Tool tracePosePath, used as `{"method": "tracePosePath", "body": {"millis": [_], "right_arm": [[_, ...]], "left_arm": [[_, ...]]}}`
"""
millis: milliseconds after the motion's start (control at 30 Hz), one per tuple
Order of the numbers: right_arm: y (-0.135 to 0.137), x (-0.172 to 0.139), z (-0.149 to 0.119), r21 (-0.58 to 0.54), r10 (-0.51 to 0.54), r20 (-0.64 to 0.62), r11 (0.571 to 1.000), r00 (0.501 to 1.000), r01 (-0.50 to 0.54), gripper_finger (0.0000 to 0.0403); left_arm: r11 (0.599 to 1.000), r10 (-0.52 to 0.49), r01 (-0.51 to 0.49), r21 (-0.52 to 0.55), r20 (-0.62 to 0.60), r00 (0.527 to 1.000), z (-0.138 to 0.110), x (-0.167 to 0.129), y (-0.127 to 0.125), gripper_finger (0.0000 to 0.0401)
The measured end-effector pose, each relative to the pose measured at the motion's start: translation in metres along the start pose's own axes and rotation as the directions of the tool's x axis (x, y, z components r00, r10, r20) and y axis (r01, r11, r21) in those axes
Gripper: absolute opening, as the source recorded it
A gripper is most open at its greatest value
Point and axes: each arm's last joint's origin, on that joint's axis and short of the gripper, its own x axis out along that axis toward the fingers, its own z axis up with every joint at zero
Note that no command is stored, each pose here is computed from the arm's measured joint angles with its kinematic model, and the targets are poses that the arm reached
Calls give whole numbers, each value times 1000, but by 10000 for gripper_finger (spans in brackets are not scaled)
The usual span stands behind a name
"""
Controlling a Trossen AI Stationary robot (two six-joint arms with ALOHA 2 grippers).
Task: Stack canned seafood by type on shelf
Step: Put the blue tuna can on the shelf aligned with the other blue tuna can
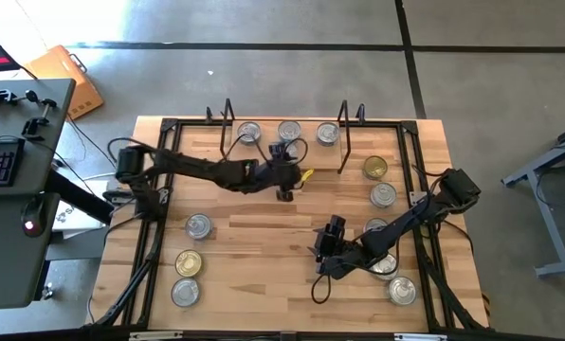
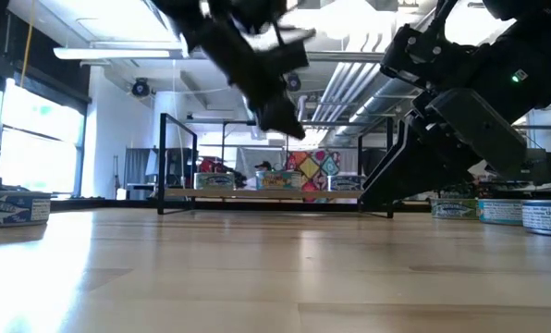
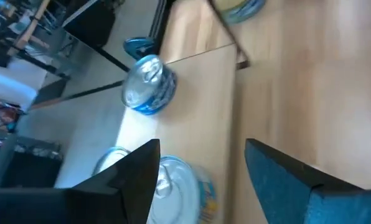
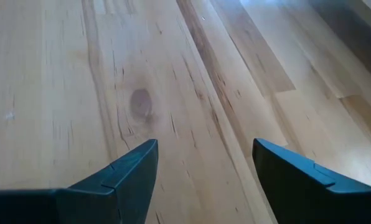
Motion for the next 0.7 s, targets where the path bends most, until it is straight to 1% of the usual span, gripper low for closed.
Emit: {"method": "tracePosePath", "body": {"millis": [67, 167, 233, 367, 467, 567, 633, 700], "right_arm": [[0, 0, 0, -3, -2, -3, 1000, 1000, 2, 254], [0, 0, -1, -1, -1, -4, 1000, 1000, 1, 254], [0, 0, 0, 5, 2, 1, 1000, 1000, -2, 254], [2, 0, 2, 24, 11, 18, 1000, 1000, -12, 254], [2, 0, 3, 30, 17, 30, 999, 999, -18, 254], [2, 0, 3, 5, 17, 31, 1000, 999, -17, 254], [1, -2, 3, 4, -15, 37, 1000, 999, 15, 254], [-3, -7, 0, 15, -94, 37, 996, 995, 93, 254]], "left_arm": [[1000, -29, 30, -10, 19, 999, 7, -18, -6, 217], [997, -59, 62, -36, 70, 996, 16, -53, -19, 200], [996, -72, 76, -37, 87, 994, 16, -77, -34, 187], [988, -144, 149, -40, 94, 985, 5, -126, -74, 161], [971, -207, 218, -101, 109, 972, -3, -162, -100, 147], [959, -232, 244, -146, 91, 968, -15, -192, -122, 136], [956, -233, 242, -164, 74, 970, -25, -210, -132, 131], [947, -239, 244, -206, 49, 970, -36, -226, -140, 126]]}}
